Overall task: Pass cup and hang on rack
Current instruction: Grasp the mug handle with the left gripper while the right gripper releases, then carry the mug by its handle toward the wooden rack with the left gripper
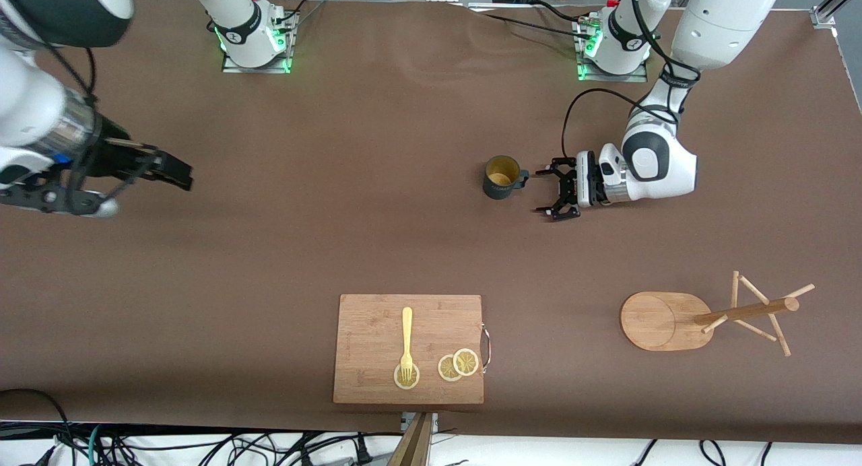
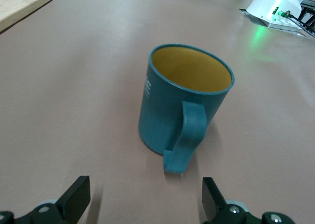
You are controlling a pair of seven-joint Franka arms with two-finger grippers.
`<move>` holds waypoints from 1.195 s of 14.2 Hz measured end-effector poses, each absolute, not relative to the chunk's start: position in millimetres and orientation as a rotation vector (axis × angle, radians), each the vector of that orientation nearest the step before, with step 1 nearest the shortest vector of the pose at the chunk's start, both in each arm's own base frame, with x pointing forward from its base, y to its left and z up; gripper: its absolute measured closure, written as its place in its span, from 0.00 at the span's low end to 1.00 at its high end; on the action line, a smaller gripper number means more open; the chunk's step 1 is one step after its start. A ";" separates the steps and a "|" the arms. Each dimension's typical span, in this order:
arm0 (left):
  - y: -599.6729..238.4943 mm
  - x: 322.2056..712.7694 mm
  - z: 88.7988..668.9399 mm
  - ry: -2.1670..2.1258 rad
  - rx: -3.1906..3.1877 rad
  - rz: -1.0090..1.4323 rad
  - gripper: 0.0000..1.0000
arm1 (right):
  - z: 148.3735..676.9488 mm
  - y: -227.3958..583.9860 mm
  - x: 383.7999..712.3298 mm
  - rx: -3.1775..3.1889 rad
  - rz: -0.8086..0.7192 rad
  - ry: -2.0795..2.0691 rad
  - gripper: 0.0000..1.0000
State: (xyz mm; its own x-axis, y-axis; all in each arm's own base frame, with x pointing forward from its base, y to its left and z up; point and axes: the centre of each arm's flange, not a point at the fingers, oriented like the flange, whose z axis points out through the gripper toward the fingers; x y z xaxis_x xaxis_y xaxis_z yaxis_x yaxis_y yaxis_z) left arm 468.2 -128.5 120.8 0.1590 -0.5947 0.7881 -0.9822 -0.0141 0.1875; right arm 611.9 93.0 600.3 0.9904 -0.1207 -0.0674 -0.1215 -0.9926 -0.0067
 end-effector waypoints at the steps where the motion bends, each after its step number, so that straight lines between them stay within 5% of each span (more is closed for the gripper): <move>1: -134.1 465.4 117.7 -1.531 1.682 0.670 0.00 | 603.4 83.1 608.3 -3.122 0.121 0.186 0.00; 8: -149.8 447.7 109.4 -1.508 1.657 0.725 0.00 | 595.7 45.1 591.9 -3.111 0.203 0.145 0.00; 14: -153.9 430.6 101.4 -1.471 1.672 0.718 0.00 | 595.7 30.6 558.2 -3.104 0.124 0.100 0.00; 17: -153.2 427.8 99.9 -1.466 1.675 0.714 0.30 | 600.1 30.0 550.3 -3.123 0.097 0.042 0.00</move>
